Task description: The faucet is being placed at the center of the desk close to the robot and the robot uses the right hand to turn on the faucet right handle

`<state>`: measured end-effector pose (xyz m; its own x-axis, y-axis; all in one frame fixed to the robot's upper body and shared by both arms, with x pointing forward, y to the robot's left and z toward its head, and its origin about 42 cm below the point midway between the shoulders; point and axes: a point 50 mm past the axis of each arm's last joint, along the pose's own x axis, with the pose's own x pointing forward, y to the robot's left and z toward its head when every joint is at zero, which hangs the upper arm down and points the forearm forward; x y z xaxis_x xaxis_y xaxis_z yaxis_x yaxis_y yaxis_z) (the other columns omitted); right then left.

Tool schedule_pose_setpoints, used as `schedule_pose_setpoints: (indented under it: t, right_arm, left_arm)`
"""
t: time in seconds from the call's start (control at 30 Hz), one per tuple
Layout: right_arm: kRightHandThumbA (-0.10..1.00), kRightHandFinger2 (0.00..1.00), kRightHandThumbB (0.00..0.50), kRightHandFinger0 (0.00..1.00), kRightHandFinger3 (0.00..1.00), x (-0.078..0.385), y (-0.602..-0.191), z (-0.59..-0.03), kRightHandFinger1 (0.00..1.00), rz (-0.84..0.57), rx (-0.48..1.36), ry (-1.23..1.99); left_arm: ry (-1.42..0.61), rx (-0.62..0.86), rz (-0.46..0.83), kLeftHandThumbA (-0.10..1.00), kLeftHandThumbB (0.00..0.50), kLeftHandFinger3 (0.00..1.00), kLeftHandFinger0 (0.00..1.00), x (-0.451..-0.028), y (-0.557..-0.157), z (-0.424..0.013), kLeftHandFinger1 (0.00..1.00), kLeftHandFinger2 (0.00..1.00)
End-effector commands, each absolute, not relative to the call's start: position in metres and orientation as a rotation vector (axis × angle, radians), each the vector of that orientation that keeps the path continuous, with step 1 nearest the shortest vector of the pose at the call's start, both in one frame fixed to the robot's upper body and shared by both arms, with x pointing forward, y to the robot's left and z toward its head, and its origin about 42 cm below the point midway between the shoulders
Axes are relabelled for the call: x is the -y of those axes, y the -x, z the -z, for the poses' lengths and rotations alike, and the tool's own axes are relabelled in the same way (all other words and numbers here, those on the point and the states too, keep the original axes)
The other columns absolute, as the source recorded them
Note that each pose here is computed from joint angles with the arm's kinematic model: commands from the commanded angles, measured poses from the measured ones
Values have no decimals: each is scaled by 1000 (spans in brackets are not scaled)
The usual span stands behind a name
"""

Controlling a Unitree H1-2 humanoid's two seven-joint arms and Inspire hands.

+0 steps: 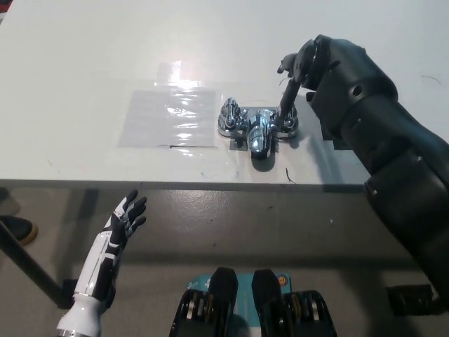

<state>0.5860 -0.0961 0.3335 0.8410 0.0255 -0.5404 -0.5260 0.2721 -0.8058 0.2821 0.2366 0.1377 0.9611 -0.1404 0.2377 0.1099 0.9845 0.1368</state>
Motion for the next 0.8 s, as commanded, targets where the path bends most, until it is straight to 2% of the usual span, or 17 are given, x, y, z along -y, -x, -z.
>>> schedule_pose_setpoints:
  t: [0.0, 0.37, 0.43, 0.6, 0.77]
  right_arm:
    - [1000, 1000, 310, 1000, 1000, 86, -589, -362, 1000, -336, -399, 1310]
    - [1000, 1000, 308, 1000, 1000, 86, -587, -347, 1000, -331, -415, 1369]
    - [1000, 1000, 292, 1000, 1000, 87, -587, -345, 1000, -329, -410, 1374]
    - [1000, 1000, 329, 1000, 1000, 92, -587, -342, 1000, -273, -435, 1351]
    - [1000, 1000, 316, 1000, 1000, 101, -588, -339, 1000, -261, -460, 1353]
  left_arm:
    - [-143, 338, 151, 1000, 364, 1000, 1000, -236, -286, -155, 1000, 1000]
    - [-136, 350, 154, 1000, 359, 1000, 1000, -235, -288, -157, 1000, 1000]
    - [-141, 356, 154, 1000, 356, 1000, 1000, -235, -290, -158, 1000, 1000]
    - [-155, 365, 152, 1000, 348, 1000, 1000, -236, -291, -159, 1000, 1000]
    - [-151, 356, 153, 1000, 365, 1000, 1000, -236, -291, -160, 1000, 1000]
